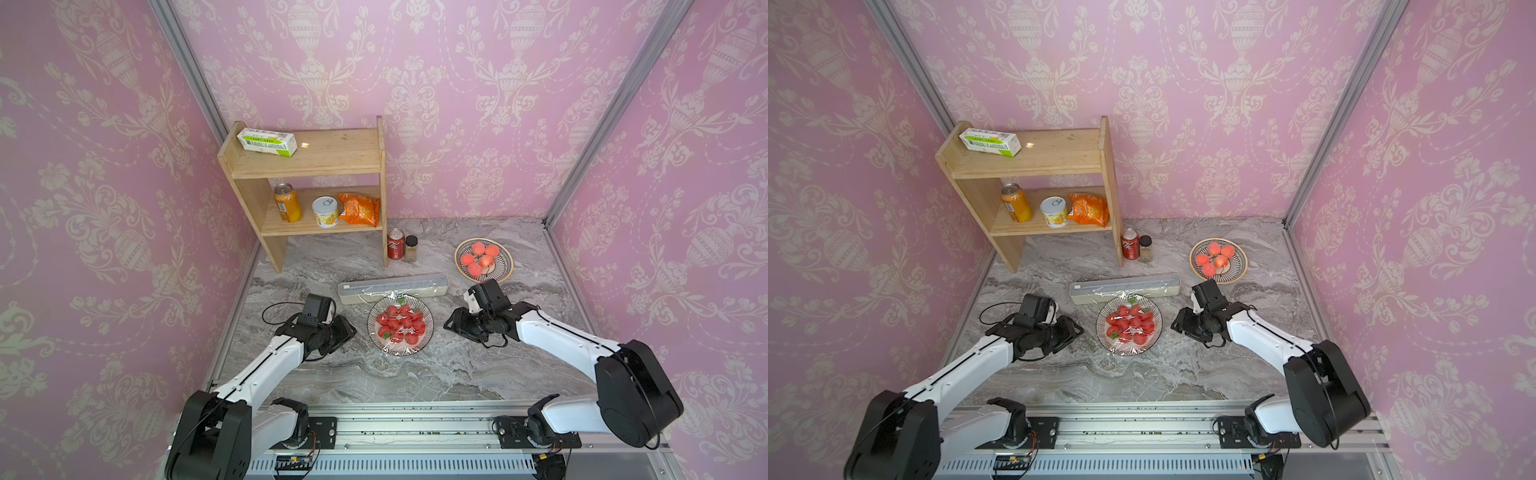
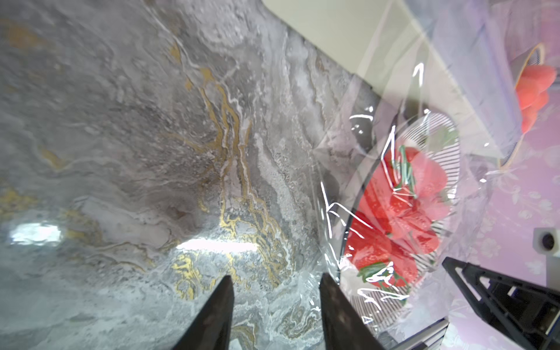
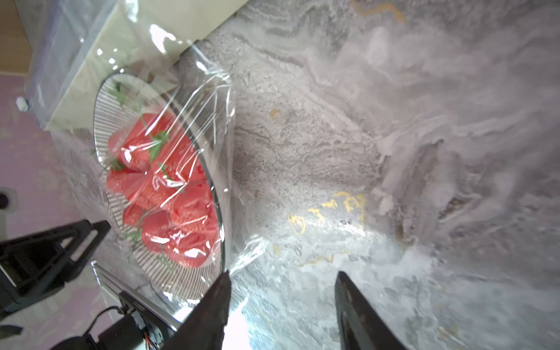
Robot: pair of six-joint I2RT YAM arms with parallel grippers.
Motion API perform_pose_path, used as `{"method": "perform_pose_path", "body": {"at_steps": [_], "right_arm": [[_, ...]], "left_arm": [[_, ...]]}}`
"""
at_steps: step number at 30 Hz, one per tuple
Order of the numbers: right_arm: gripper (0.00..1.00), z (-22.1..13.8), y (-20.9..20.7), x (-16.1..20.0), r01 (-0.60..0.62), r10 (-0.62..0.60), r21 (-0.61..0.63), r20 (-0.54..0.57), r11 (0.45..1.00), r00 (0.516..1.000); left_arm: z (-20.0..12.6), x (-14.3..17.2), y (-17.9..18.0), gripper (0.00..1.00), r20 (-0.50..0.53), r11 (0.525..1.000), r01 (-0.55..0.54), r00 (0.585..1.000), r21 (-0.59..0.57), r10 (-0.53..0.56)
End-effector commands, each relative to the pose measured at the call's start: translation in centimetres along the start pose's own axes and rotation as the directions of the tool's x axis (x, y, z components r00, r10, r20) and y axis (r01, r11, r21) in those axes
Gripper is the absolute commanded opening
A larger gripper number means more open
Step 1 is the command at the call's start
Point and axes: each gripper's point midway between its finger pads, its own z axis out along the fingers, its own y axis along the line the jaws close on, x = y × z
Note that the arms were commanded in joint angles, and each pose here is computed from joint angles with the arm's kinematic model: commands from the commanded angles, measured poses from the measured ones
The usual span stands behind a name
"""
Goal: Wrap the plate with plastic wrap
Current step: Cover the plate with plastic wrap.
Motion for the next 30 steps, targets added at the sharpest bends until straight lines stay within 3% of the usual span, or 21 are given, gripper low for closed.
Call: {"method": "perform_pose_path", "body": {"at_steps": [1, 6, 9, 14, 19, 30], "right_arm": [[0.69, -1.2, -0.2, 1.6, 0.028, -0.029, -0.008, -0.045, 1.0, 0.999], [0.93, -0.9, 2.9, 3.1, -0.072, 0.049, -0.217, -0.107, 0.974, 0.993], [1.0, 0.3, 4.6, 3.5, -0.112, 0.074, -0.289, -0.137, 0.951, 0.988], [1.0, 2.5, 5.9, 3.2, -0.109, 0.064, -0.284, -0.162, 0.953, 0.985], [1.0, 3.6, 6.9, 2.0, -0.103, 0.06, -0.286, -0.156, 0.953, 0.986], [1.0, 4.2, 10.2, 1.2, -0.077, 0.012, -0.363, -0.179, 0.929, 0.984]], "left_arm": [[-1.5, 0.4, 0.0, 0.56, -0.009, 1.0, -0.022, 1.0, -0.015, 0.022], [-1.1, 2.0, -2.5, 0.72, -0.088, 0.978, 0.125, 0.99, 0.164, -0.112], [-0.3, 1.9, -4.0, 0.77, -0.107, 0.942, 0.208, 0.977, 0.264, -0.186], [1.1, 1.8, -4.8, 0.84, -0.133, 0.96, 0.164, 0.982, 0.227, -0.137], [2.9, 1.3, -6.1, 0.85, -0.157, 0.942, 0.196, 0.975, 0.274, -0.157], [4.2, 1.9, -9.6, 0.88, -0.203, 0.93, 0.149, 0.976, 0.337, -0.083]]}}
